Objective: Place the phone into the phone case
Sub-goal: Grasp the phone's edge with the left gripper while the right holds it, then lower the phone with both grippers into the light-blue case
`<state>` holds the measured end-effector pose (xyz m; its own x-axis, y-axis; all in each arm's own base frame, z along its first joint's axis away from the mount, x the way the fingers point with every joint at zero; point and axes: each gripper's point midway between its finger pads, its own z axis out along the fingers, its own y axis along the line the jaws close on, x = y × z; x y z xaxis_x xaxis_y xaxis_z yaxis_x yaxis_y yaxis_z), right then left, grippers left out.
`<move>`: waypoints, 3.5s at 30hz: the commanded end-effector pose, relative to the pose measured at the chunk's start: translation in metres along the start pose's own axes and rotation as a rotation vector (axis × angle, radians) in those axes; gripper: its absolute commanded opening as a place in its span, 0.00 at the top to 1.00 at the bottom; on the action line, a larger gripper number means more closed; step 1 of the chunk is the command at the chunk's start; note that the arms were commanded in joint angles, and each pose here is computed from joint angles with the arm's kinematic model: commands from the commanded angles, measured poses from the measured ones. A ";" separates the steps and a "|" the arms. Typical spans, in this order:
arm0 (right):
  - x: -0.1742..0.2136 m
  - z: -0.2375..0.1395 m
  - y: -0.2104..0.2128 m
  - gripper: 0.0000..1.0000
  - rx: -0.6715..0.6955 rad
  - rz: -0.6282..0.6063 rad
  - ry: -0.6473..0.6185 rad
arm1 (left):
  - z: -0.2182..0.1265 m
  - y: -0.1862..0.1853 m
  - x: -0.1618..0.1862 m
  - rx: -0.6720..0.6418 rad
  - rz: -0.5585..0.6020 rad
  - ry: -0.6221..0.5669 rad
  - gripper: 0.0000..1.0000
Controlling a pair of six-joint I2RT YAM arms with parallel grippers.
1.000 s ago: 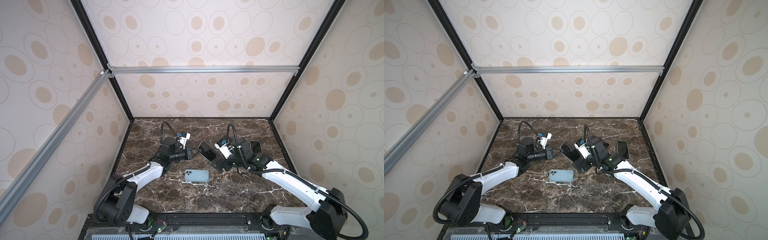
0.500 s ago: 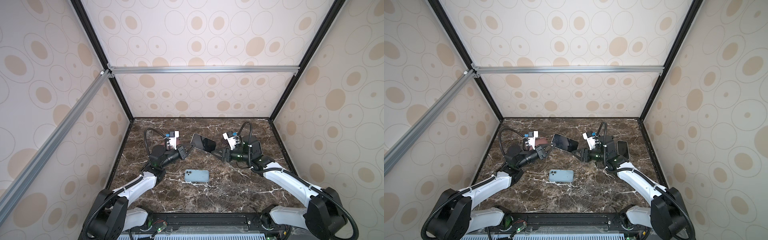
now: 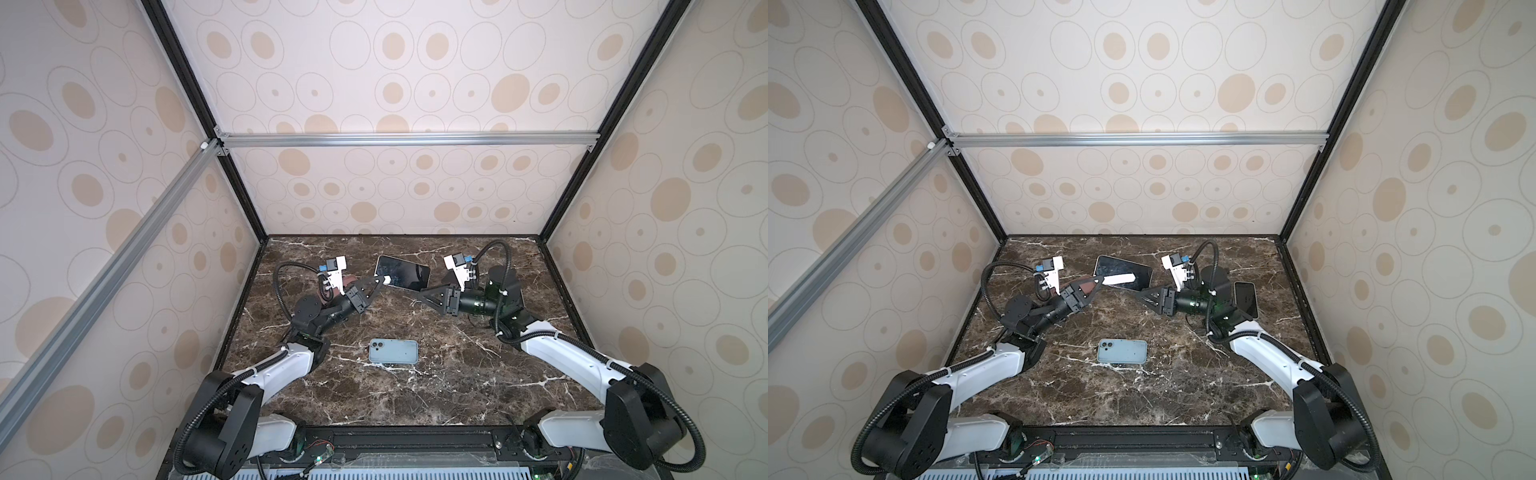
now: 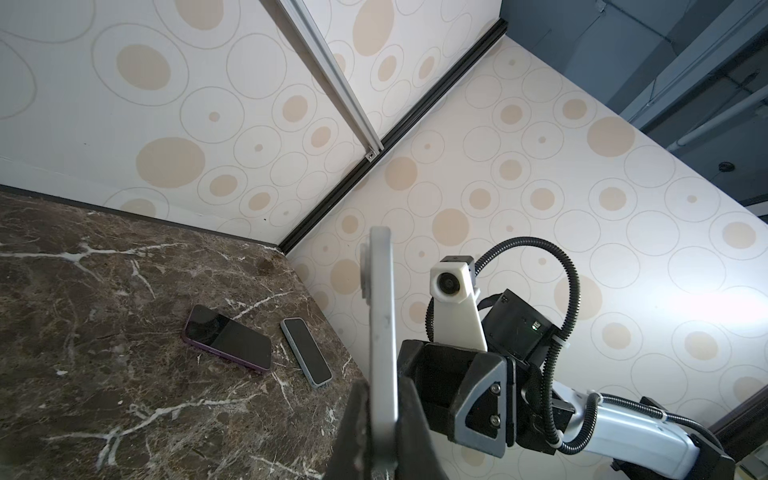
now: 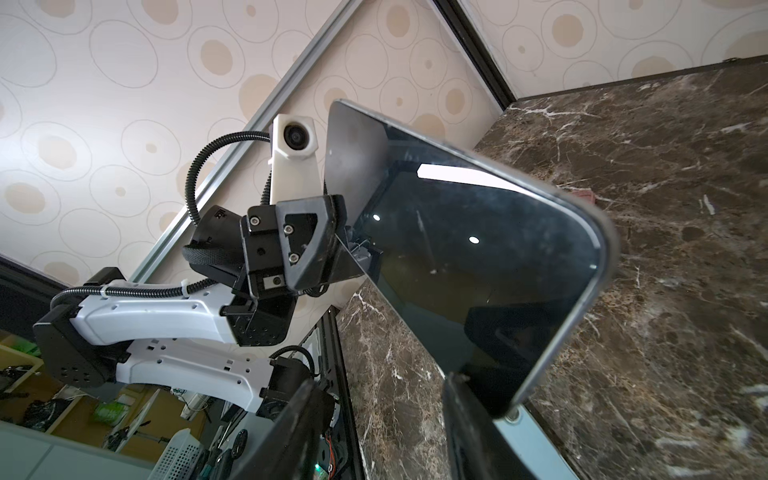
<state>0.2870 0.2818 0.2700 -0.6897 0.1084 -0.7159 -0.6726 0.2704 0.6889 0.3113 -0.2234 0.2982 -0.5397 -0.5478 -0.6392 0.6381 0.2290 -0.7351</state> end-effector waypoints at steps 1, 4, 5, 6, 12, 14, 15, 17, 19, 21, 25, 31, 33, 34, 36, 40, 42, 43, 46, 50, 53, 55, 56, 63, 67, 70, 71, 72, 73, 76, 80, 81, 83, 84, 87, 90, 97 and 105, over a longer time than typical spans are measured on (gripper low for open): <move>-0.006 0.001 -0.011 0.52 0.072 0.010 -0.012 | -0.004 -0.040 -0.021 0.104 0.063 -0.061 1.00; -0.006 -0.001 -0.016 0.52 0.114 0.004 -0.009 | -0.005 -0.030 -0.023 0.022 0.081 -0.070 1.00; -0.006 -0.002 -0.017 0.51 0.122 0.004 -0.011 | -0.006 -0.029 -0.024 0.003 0.096 -0.076 1.00; -0.007 -0.002 -0.018 0.51 0.129 0.004 -0.014 | -0.008 -0.028 -0.027 -0.014 0.106 -0.082 1.00; -0.014 0.004 -0.017 0.47 0.085 0.024 -0.022 | -0.006 -0.032 -0.027 -0.029 0.122 -0.056 1.00; -0.020 0.007 -0.012 0.45 0.033 0.032 -0.031 | -0.007 -0.035 -0.028 -0.019 0.123 -0.061 1.00; -0.023 0.007 -0.009 0.45 0.005 0.037 -0.038 | -0.007 -0.036 -0.028 -0.013 0.124 -0.060 1.00; -0.029 0.009 -0.002 0.45 -0.046 0.031 -0.054 | -0.008 -0.037 -0.027 -0.008 0.121 -0.059 1.00; -0.032 0.011 0.004 0.45 -0.091 0.030 -0.060 | -0.008 -0.038 -0.026 -0.001 0.117 -0.056 1.00; -0.035 0.013 0.010 0.48 -0.134 0.030 -0.055 | -0.009 -0.039 -0.026 0.016 0.111 -0.067 1.00; -0.038 0.014 0.018 0.53 -0.192 0.035 -0.059 | -0.011 -0.043 -0.028 0.051 0.097 -0.090 1.00; -0.039 0.011 0.026 0.61 -0.231 0.031 -0.070 | -0.011 -0.043 -0.032 0.071 0.079 -0.125 1.00; -0.039 0.010 0.027 0.63 -0.238 0.027 -0.075 | -0.010 -0.044 -0.033 0.080 0.071 -0.130 1.00; -0.040 0.009 0.029 0.64 -0.244 0.025 -0.076 | -0.010 -0.044 -0.033 0.085 0.067 -0.130 1.00; -0.042 0.009 0.032 0.66 -0.257 0.023 -0.082 | -0.010 -0.045 -0.034 0.097 0.061 -0.134 1.00; -0.046 0.008 0.039 0.72 -0.291 0.024 -0.092 | -0.010 -0.045 -0.033 0.111 0.048 -0.140 1.00; -0.047 0.008 0.040 0.76 -0.305 0.029 -0.096 | -0.010 -0.045 -0.034 0.117 0.043 -0.145 1.00; -0.048 0.008 0.040 0.78 -0.310 0.031 -0.098 | -0.010 -0.045 -0.033 0.120 0.040 -0.146 1.00; -0.049 0.008 0.042 0.85 -0.321 0.037 -0.099 | -0.010 -0.044 -0.034 0.124 0.036 -0.147 1.00; -0.051 0.008 0.042 0.92 -0.321 0.038 -0.104 | -0.011 -0.042 -0.032 0.117 0.034 -0.145 1.00; -0.051 0.009 0.041 0.97 -0.306 0.044 -0.103 | -0.012 -0.035 -0.029 0.092 0.033 -0.134 0.90; -0.051 0.009 0.039 0.98 -0.287 0.044 -0.098 | -0.014 -0.028 -0.025 0.061 0.032 -0.121 0.76; -0.051 0.009 0.037 1.00 -0.271 0.047 -0.094 | -0.014 -0.024 -0.022 0.043 0.032 -0.111 0.69; -0.041 0.010 0.016 1.00 -0.118 0.074 -0.057 | -0.022 0.020 0.002 -0.190 0.061 0.006 0.29; -0.029 0.008 -0.002 1.00 -0.010 0.099 -0.023 | -0.036 0.049 0.015 -0.359 0.087 0.066 0.12; -0.019 0.006 -0.013 1.00 0.054 0.115 0.002 | -0.044 0.063 0.027 -0.429 0.096 0.119 0.04; -0.016 0.005 -0.016 1.00 0.065 0.121 0.011 | -0.046 0.066 0.031 -0.442 0.096 0.135 0.03; -0.012 0.005 -0.019 1.00 0.077 0.130 0.020 | -0.050 0.074 0.032 -0.485 0.099 0.139 0.03; -0.009 0.004 -0.021 1.00 0.084 0.135 0.030 | -0.054 0.079 0.036 -0.513 0.100 0.155 0.03; 0.001 0.003 -0.026 1.00 0.103 0.163 0.058 | -0.064 0.092 0.046 -0.581 0.108 0.197 0.03; 0.022 0.001 -0.043 1.00 0.173 0.218 0.110 | -0.083 0.109 0.068 -0.649 0.096 0.261 0.07; 0.028 0.000 -0.047 1.00 0.185 0.236 0.125 | -0.087 0.112 0.073 -0.656 0.091 0.273 0.09; 0.039 0.000 -0.053 1.00 0.199 0.266 0.146 | -0.092 0.115 0.082 -0.667 0.077 0.297 0.11; 0.045 0.001 -0.054 1.00 0.206 0.279 0.159 | -0.095 0.119 0.086 -0.681 0.066 0.308 0.12; 0.066 0.002 -0.065 1.00 0.262 0.323 0.197 | -0.107 0.131 0.097 -0.739 0.045 0.342 0.14; 0.085 0.006 -0.069 1.00 0.285 0.357 0.242 | -0.117 0.142 0.109 -0.780 0.018 0.362 0.18; 0.114 0.013 -0.069 1.00 0.301 0.421 0.290 | -0.124 0.146 0.129 -0.773 -0.052 0.403 0.33; 0.141 0.017 -0.080 1.00 0.312 0.500 0.337 | -0.129 0.151 0.145 -0.771 -0.110 0.437 0.45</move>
<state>0.2473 0.2846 0.1129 -0.9755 0.0019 -0.2198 -0.1807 0.5628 0.8066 0.2616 -0.1627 0.0696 -0.8266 -0.2725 -0.4925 0.1185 0.7711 -0.6256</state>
